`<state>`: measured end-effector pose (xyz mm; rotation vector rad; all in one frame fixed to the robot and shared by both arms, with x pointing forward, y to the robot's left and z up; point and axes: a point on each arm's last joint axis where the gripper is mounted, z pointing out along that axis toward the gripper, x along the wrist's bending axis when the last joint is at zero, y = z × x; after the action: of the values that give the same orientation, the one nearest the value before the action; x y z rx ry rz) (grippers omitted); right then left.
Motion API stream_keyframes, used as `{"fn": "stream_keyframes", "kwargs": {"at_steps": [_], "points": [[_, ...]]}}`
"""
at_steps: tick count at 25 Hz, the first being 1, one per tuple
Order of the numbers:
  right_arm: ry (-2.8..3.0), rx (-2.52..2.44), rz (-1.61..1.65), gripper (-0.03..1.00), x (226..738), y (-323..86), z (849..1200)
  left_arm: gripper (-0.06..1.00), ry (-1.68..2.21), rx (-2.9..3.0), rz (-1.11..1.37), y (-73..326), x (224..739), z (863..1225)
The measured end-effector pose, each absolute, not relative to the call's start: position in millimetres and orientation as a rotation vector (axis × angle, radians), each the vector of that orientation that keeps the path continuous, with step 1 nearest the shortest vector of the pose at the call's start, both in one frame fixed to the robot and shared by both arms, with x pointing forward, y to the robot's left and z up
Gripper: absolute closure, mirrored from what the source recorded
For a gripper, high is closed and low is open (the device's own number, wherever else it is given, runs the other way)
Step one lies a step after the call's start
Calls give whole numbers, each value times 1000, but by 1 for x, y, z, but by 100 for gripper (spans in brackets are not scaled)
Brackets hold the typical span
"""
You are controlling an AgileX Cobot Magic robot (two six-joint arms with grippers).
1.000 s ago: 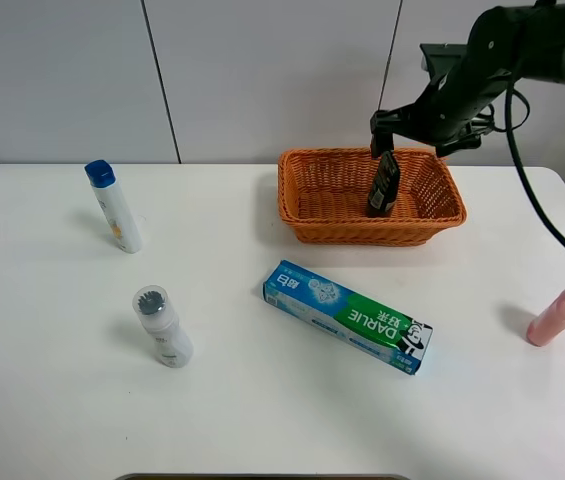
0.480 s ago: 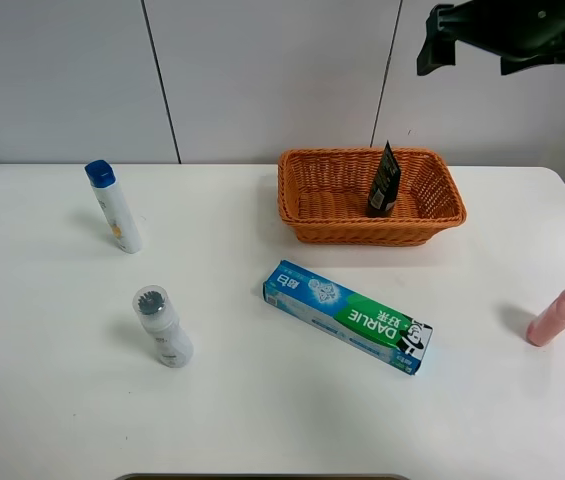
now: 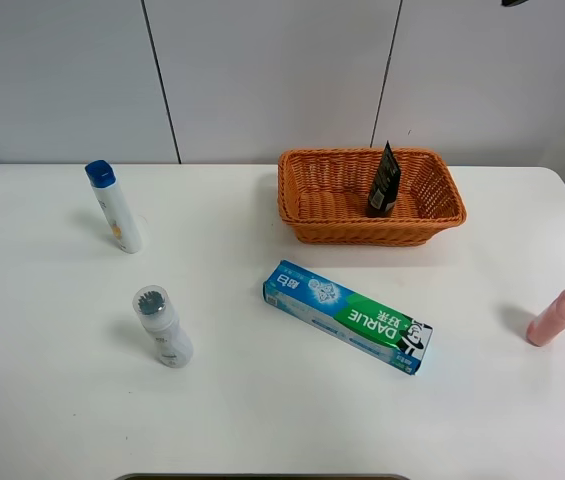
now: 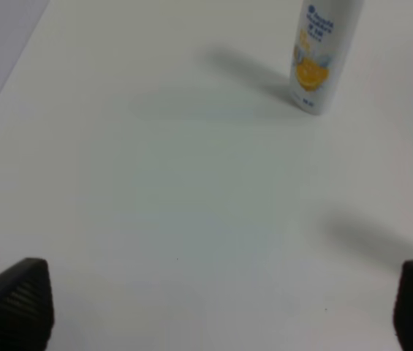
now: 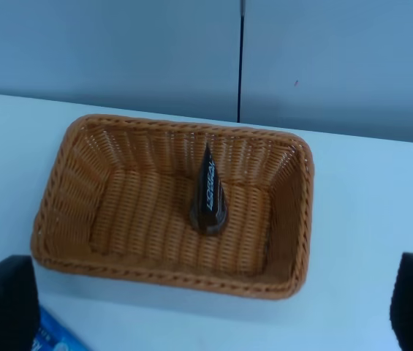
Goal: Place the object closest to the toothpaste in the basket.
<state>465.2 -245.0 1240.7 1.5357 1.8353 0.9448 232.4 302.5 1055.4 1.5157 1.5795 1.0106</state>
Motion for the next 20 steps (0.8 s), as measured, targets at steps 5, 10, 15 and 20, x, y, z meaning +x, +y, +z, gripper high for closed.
{"fn": "stream_keyframes", "kwargs": {"at_steps": [5,10,15,20], "points": [[1812,1508,970,-2,423,-256,1259,0,1580,1516,1011,303,232,1055],[1808,1472,975,-2,379,-267,1271,0,1580,1516,1011,303,232,1055],[1735,1397,1051,-2,336,-278,1284,0,1580,1516,1011,303,232,1055],[1626,1408,1056,-2,298,-292,1278,0,1580,1516,1011,303,232,1055]]}}
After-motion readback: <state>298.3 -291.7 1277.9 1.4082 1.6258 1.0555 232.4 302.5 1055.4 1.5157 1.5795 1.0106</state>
